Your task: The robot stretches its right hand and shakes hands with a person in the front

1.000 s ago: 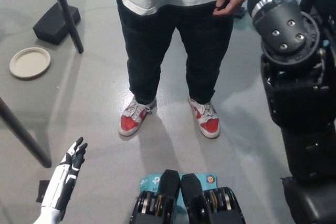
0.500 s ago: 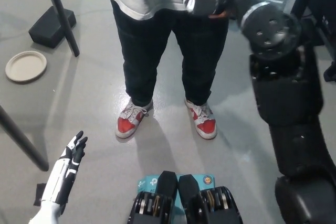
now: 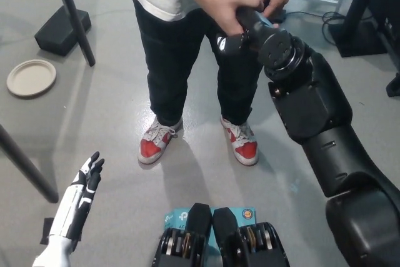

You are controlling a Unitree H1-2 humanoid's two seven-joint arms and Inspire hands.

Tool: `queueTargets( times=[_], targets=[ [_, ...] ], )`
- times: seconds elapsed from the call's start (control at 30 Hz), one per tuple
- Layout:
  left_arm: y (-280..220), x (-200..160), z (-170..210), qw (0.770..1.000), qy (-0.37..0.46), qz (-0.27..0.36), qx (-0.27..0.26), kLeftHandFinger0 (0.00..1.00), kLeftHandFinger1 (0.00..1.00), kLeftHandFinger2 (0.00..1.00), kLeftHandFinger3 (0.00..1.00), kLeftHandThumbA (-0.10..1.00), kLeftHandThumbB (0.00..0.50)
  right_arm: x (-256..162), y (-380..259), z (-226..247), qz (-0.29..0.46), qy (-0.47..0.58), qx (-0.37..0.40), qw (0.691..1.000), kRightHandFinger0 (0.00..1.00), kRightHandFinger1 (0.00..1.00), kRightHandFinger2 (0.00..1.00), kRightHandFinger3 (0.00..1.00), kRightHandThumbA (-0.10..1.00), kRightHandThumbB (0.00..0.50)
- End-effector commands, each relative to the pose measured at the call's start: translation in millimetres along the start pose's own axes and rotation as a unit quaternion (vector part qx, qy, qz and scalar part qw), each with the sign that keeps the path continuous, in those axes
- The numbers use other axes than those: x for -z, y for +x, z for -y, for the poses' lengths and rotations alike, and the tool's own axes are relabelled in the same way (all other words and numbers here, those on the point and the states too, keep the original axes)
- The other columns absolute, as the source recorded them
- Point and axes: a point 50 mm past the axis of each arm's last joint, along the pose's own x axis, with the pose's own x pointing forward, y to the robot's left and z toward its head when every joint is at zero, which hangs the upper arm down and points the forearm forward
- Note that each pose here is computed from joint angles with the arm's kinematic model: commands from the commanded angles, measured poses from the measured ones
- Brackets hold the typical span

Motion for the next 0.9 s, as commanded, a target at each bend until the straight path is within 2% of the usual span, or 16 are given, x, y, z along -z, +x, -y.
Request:
queueTargets(
  times=[0.0,0.03,0.07,0.1,0.13,0.23,0.27,0.33,0.47,0.5,0.53,0.63,0.67,0.73,0.77,0.87],
  targets=[
    [4.4,-13.4,-6.9,1.0,0.011,0.022,-0.001,1.0,1.0,1.0,1.0,1.0,0.097,-22.4,-1.1,12.9,0.052,0.013,0.042,0.998,0.93,1.0,1.0,1.0,0.41,0.338],
    [4.6,-13.2,-7.1,1.0,0.015,0.021,-0.001,1.0,1.0,1.0,1.0,1.0,0.105,-22.9,-3.5,14.1,0.055,0.016,0.044,0.997,0.99,1.0,1.0,1.0,0.44,0.337],
    [3.6,-12.6,-6.8,1.0,0.016,0.023,-0.002,1.0,1.0,1.0,1.0,1.0,0.097,-23.6,-9.0,15.4,0.063,0.022,0.05,0.996,1.0,1.0,1.0,1.0,0.47,0.336],
    [2.2,-11.3,-6.4,1.0,0.015,0.022,-0.002,1.0,1.0,1.0,1.0,1.0,0.095,-22.3,-11.6,14.8,0.067,0.027,0.049,0.996,1.0,1.0,1.0,1.0,0.54,0.356],
    [2.1,-11.2,-6.4,1.0,0.013,0.022,-0.003,1.0,1.0,1.0,1.0,1.0,0.1,-21.8,-21.1,18.2,0.091,0.047,0.051,0.993,1.0,1.0,1.0,1.0,0.64,0.411],
    [2.1,-11.2,-6.4,1.0,0.013,0.022,-0.003,1.0,1.0,1.0,1.0,1.0,0.1,-21.7,-22.4,18.2,0.092,0.048,0.051,0.993,1.0,1.0,1.0,1.0,0.65,0.418],
    [0.2,-10.1,-5.7,1.0,0.012,0.02,-0.002,1.0,1.0,1.0,1.0,1.0,0.103,-14.4,-41.2,21.0,0.117,0.071,0.057,0.989,1.0,1.0,1.0,1.0,0.83,0.457],
    [-3.8,-6.9,-5.0,1.0,0.01,0.016,-0.002,1.0,1.0,1.0,1.0,1.0,0.108,3.6,-91.5,27.2,0.172,0.109,0.082,0.976,1.0,1.0,1.0,1.0,0.95,0.488],
    [-4.2,-5.7,-5.4,1.0,0.01,0.015,-0.002,1.0,1.0,1.0,1.0,1.0,0.106,8.5,-104.8,28.4,0.18,0.115,0.092,0.972,1.0,1.0,1.0,1.0,0.97,0.492],
    [-6.6,-2.3,-6.6,1.0,0.002,0.008,0.003,1.0,1.0,1.0,1.0,1.0,0.103,35.5,-152.1,35.0,0.209,0.151,0.124,0.958,1.0,1.0,1.0,1.0,1.0,0.453],
    [-7.6,-1.3,-6.7,1.0,0.001,0.003,0.004,1.0,1.0,1.0,1.0,1.0,0.112,48.5,-170.8,37.8,0.216,0.154,0.139,0.954,1.0,1.0,1.0,1.0,1.0,0.448],
    [-8.0,-1.0,-6.6,1.0,0.001,0.001,0.004,1.0,1.0,1.0,1.0,1.0,0.113,52.1,-176.7,38.4,0.217,0.155,0.143,0.953,1.0,1.0,1.0,1.0,1.0,0.448],
    [-9.1,1.7,-6.0,1.0,0.001,0.0,0.006,1.0,1.0,1.0,1.0,1.0,0.107,74.4,-206.1,43.2,0.228,0.139,0.173,0.948,1.0,1.0,1.0,1.0,1.0,0.411],
    [-9.8,3.1,-5.7,1.0,0.001,-0.001,0.006,1.0,1.0,1.0,1.0,1.0,0.108,84.8,-216.9,43.0,0.229,0.139,0.178,0.947,1.0,1.0,1.0,1.0,1.0,0.414],
    [-10.4,4.6,-4.9,1.0,0.002,-0.002,0.003,1.0,1.0,1.0,1.0,1.0,0.104,105.3,-233.1,39.7,0.225,0.146,0.18,0.946,1.0,1.0,1.0,1.0,1.0,0.414],
    [-10.3,4.6,-4.9,1.0,0.002,-0.002,0.003,1.0,1.0,1.0,1.0,1.0,0.104,106.2,-234.9,39.4,0.225,0.147,0.179,0.946,1.0,1.0,1.0,1.0,1.0,0.414]
  ],
)
